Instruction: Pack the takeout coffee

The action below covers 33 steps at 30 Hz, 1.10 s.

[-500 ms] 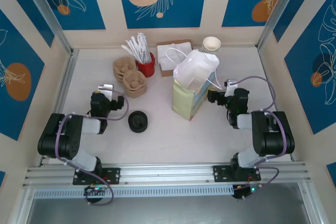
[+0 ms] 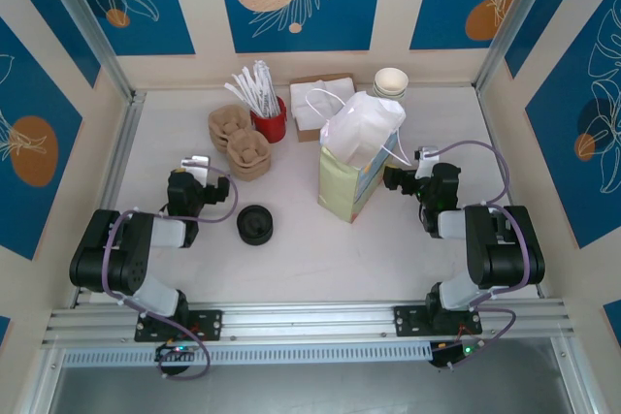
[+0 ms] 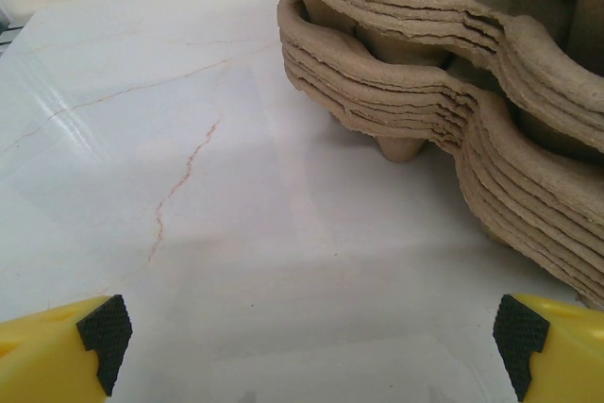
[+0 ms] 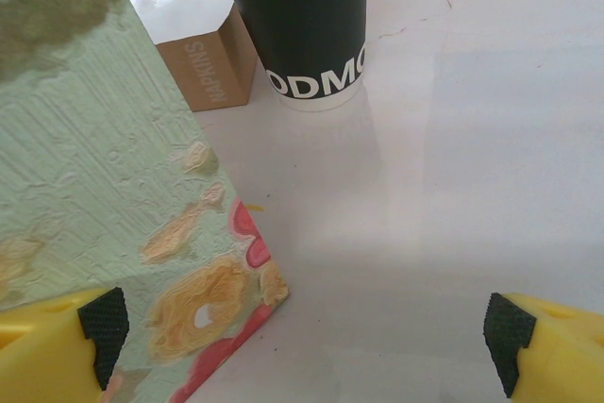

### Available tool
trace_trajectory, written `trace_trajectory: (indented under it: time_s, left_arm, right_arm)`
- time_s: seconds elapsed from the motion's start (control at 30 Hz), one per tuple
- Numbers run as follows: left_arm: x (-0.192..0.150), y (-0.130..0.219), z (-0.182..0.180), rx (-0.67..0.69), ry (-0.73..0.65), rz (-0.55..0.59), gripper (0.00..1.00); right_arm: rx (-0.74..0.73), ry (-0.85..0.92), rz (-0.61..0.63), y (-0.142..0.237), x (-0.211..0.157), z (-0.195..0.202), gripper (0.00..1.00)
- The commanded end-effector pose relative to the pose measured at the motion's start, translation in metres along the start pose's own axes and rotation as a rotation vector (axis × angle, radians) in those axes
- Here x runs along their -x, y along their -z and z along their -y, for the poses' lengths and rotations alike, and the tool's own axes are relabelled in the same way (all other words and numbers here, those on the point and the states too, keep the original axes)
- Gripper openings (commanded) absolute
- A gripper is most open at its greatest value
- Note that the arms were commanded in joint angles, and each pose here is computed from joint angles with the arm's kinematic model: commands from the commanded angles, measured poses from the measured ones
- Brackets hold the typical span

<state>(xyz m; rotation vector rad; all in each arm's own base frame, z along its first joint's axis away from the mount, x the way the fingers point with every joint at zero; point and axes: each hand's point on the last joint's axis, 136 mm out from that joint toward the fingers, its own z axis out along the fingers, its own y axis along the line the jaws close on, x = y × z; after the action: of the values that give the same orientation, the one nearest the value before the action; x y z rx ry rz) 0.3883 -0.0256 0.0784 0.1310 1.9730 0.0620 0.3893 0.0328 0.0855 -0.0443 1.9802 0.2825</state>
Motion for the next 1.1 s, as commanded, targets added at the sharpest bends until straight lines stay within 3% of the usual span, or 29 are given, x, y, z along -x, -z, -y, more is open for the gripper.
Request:
trace_trajectory:
  time_s: [0.0,0.2,0.37,0.47,0.57,0.7,0.77,0.83,0.93,1.07]
  left_arm:
    - [0.011,-0.002,-0.005,0.002,0.024,0.026,1.0]
    - [0.016,0.003,-0.001,-0.024,0.01,0.047,1.0]
    - [0.05,0.029,-0.018,0.058,0.06,0.024,1.0]
    - [0.089,0.054,-0.021,0.062,0.099,0.064,1.0]
    - [0.121,0.083,-0.033,0.132,0.192,0.052,1.0]
    - [0.141,0.115,-0.056,0.255,0.317,-0.093,1.0]
    - [0.145,0.125,-0.054,0.24,0.324,-0.142,1.0]
    - [0.149,0.138,-0.048,0.196,0.341,-0.157,1.0]
    - [0.149,0.156,-0.036,0.12,0.355,-0.177,1.0]
    - [0.144,0.176,-0.025,0.05,0.366,-0.223,1.0]
  right_arm:
    - [0.017,0.024,0.026,-0.001,0.01,-0.002,0.99]
    - [-0.034,-0.028,0.032,0.006,0.021,0.009,0.99]
    - [-0.213,-0.071,-0.012,0.028,0.035,0.035,0.99]
    - [-0.32,-0.071,0.009,0.048,0.049,0.05,0.99]
    - [-0.417,-0.196,0.009,0.069,0.068,0.067,0.99]
    - [-0.526,-0.47,-0.116,0.091,0.084,0.085,0.99]
    - [-0.515,-0.563,-0.172,0.093,0.095,0.08,0.99]
    - [-0.408,-0.602,-0.238,0.084,0.11,0.062,0.99]
    - [-0.25,-0.601,-0.314,0.068,0.133,0.033,0.96]
    - [-0.214,-0.579,-0.37,0.048,0.158,0.02,0.93]
